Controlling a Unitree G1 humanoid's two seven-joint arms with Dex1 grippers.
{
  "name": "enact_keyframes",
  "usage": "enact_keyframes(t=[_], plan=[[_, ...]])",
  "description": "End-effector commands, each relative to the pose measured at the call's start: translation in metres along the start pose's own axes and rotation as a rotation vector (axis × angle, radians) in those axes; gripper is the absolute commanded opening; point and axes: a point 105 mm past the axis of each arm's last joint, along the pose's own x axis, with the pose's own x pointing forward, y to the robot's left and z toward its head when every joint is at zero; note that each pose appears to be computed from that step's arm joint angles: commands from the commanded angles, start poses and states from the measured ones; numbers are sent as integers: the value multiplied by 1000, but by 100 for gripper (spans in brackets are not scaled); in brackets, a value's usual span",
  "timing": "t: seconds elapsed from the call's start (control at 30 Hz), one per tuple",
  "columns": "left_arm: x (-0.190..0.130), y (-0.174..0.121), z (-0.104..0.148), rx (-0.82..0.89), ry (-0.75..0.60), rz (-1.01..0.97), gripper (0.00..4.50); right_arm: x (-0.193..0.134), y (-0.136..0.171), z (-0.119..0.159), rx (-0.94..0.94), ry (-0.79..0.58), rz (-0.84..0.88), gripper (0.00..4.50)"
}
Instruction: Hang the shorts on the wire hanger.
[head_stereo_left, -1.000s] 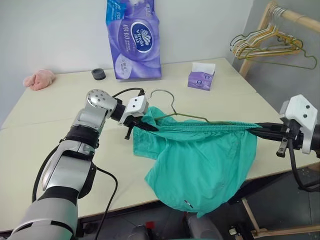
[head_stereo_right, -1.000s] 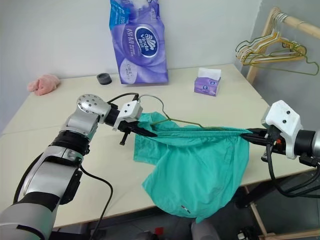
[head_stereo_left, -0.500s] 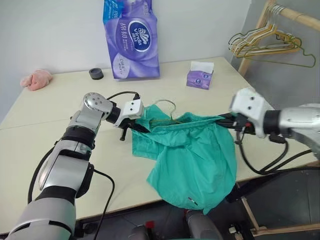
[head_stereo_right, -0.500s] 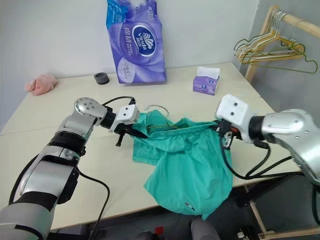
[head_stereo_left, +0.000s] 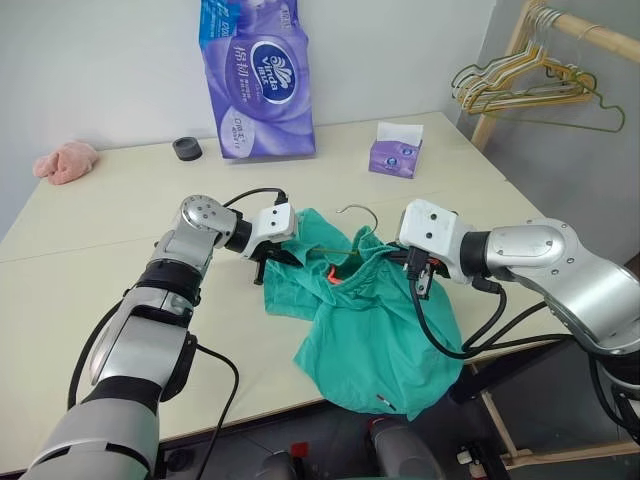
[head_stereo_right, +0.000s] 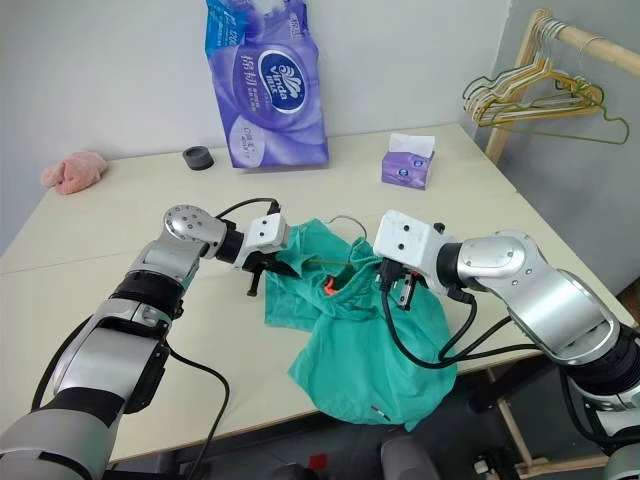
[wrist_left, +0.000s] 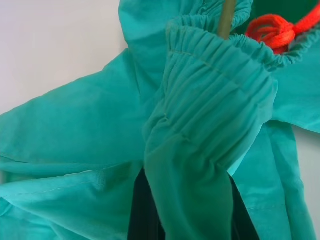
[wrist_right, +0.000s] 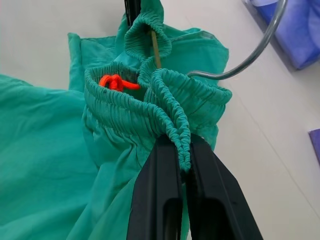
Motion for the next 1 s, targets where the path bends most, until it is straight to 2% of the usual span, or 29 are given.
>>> enact_keyframes(t=[0.03, 0.17, 0.4, 0.57, 0.67, 0.77, 0.87, 1.0], plan=[[-5, 9, 14, 41, -38, 55, 0, -9, -6, 14, -36, -49, -49, 77], [-4, 12, 14, 38, -53, 90, 0, -13, -1, 19, -17, -74, -26, 200], [-1, 21, 21, 28, -118, 181, 0, -28, 15, 37, 82, -170, 43, 441], [6, 21, 25, 2, -168, 205, 0, -44, 6, 38, 132, -185, -22, 441], [10, 17, 25, -8, -185, 199, 0, -61, 0, 22, 179, -131, -68, 441], [12, 14, 23, -10, -184, 193, 0, -87, -8, -21, 261, 41, -154, 441], [12, 12, 22, -16, -184, 190, 0, -104, 10, -70, 288, 250, -130, 441], [11, 12, 24, -24, -201, 186, 0, -100, 28, -99, 319, 296, -105, 441]])
